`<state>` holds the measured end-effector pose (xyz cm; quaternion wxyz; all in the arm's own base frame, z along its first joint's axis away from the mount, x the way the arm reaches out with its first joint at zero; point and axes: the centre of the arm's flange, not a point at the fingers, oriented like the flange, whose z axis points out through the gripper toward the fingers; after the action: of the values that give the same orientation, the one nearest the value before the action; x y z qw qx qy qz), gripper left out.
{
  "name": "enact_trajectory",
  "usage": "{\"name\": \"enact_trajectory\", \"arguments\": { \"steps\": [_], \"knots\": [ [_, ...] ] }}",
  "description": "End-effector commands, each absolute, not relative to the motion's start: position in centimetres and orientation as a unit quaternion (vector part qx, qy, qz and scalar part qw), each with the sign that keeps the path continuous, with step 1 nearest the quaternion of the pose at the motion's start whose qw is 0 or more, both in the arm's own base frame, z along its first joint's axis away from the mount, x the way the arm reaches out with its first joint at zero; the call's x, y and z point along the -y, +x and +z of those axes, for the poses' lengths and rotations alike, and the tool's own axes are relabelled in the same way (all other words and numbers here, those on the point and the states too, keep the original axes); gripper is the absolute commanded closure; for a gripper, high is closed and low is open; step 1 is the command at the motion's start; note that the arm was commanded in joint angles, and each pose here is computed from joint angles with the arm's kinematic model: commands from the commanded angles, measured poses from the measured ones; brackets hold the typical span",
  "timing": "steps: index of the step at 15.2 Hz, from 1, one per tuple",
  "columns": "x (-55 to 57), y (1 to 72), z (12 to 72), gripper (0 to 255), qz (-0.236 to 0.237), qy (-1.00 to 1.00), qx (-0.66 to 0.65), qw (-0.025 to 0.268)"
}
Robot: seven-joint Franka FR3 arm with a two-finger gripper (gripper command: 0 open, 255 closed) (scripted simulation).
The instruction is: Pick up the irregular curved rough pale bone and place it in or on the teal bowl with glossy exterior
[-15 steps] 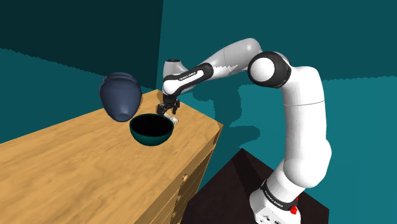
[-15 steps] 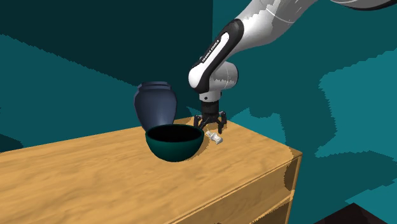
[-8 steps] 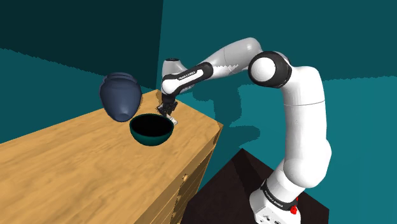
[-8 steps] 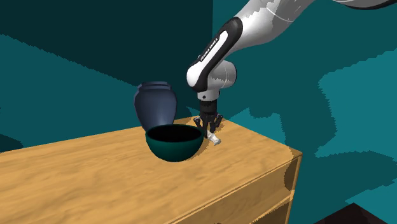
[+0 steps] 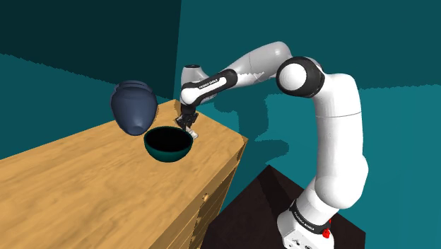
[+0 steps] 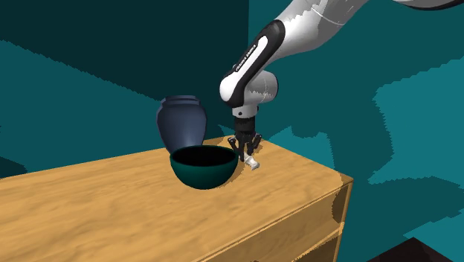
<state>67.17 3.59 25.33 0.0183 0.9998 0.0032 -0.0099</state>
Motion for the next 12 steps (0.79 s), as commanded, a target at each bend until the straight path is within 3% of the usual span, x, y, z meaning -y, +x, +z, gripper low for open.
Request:
{"name": "enact_trajectory", "arguments": {
  "steps": [1, 12],
  "knots": [
    [-3.3, 67.2, 25.8, 255, -0.013, 1.0, -0.001, 0.019],
    [-3.3, 67.2, 31.6, 255, -0.013, 1.0, -0.001, 0.019]
  ]
}}
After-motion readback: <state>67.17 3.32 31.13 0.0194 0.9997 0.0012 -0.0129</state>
